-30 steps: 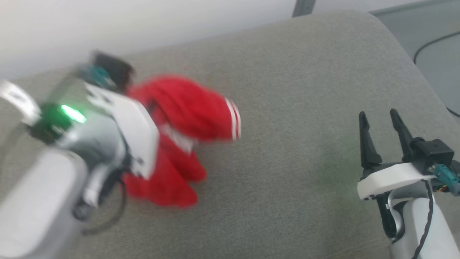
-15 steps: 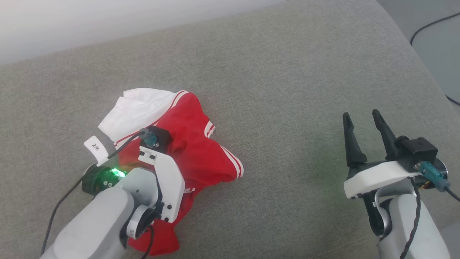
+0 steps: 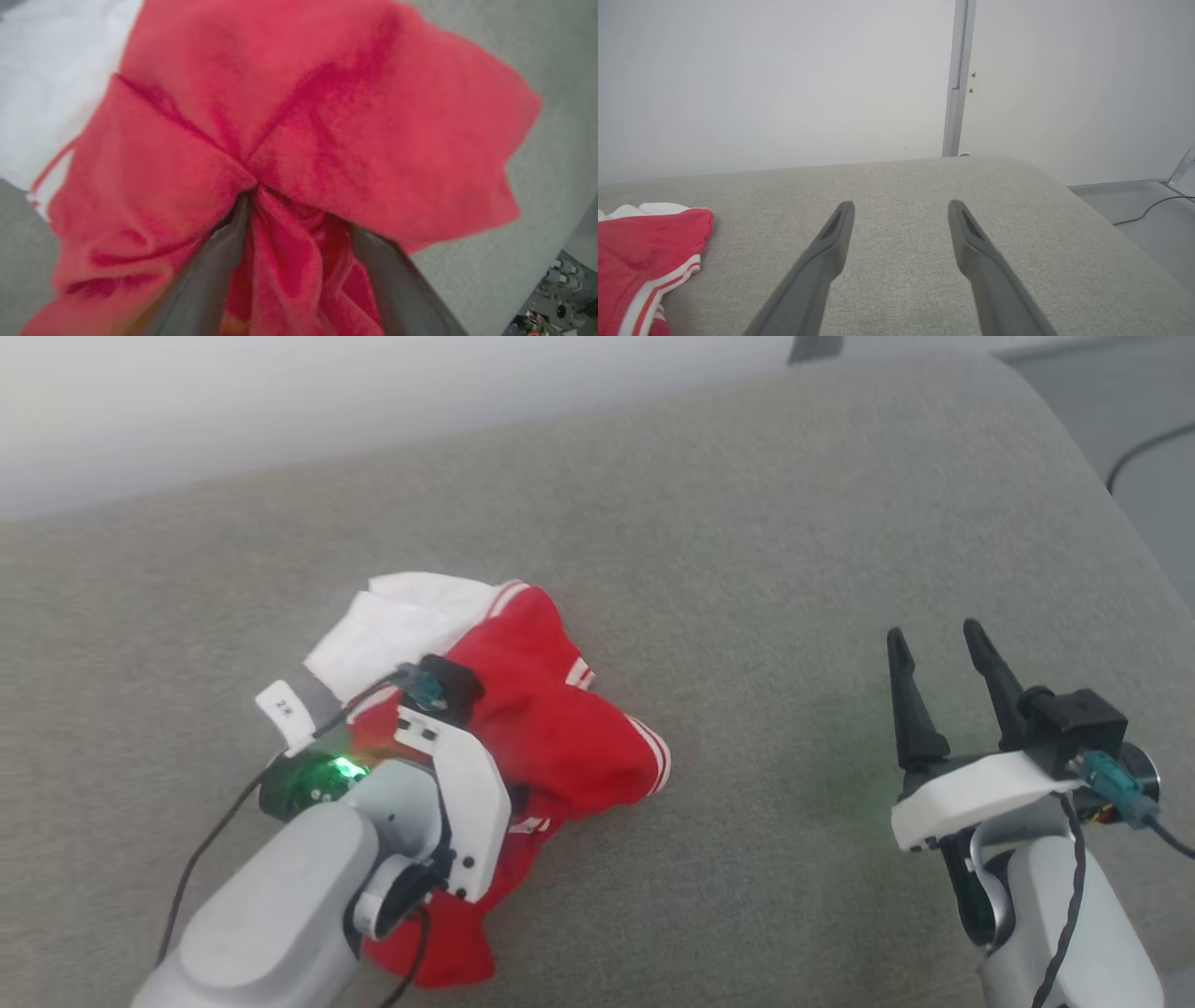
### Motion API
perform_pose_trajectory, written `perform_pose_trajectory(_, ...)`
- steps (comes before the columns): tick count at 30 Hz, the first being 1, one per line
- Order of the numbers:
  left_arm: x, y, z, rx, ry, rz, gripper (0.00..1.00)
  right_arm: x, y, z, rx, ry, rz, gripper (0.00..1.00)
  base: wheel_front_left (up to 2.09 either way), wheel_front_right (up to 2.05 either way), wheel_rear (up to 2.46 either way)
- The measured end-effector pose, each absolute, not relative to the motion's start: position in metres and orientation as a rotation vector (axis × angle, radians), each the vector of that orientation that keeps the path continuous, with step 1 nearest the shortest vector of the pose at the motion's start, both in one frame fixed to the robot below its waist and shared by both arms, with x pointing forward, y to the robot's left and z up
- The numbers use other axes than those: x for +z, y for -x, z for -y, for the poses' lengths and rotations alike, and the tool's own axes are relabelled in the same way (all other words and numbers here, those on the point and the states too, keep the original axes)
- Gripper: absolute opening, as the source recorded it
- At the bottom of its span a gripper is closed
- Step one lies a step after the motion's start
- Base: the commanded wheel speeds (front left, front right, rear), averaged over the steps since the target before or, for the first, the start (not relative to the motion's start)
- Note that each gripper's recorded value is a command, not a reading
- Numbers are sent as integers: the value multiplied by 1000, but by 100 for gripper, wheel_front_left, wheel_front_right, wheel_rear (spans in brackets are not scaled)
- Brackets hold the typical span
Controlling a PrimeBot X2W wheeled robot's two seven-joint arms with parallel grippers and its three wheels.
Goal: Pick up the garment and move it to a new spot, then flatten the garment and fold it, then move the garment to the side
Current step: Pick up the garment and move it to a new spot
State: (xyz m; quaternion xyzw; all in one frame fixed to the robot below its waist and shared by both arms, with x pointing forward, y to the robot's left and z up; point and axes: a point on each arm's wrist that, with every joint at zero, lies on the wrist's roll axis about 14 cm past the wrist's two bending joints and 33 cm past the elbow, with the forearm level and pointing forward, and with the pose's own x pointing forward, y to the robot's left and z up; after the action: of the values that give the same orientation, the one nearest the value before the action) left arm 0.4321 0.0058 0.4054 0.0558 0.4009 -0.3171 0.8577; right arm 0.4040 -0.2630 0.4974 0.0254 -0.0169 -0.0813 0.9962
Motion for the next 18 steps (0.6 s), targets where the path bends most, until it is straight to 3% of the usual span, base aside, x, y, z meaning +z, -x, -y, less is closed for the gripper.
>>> perform_pose_trajectory(10, 492, -451, -43, -573, -51, -531, 100, 513, -396, 246, -118, -43, 70, 100, 0, 0, 0)
perform_pose_trajectory(18, 549, -449, -131, -351, 39, -210, 100, 525, -394, 228, -60, -49, 99, 100, 0, 0, 0)
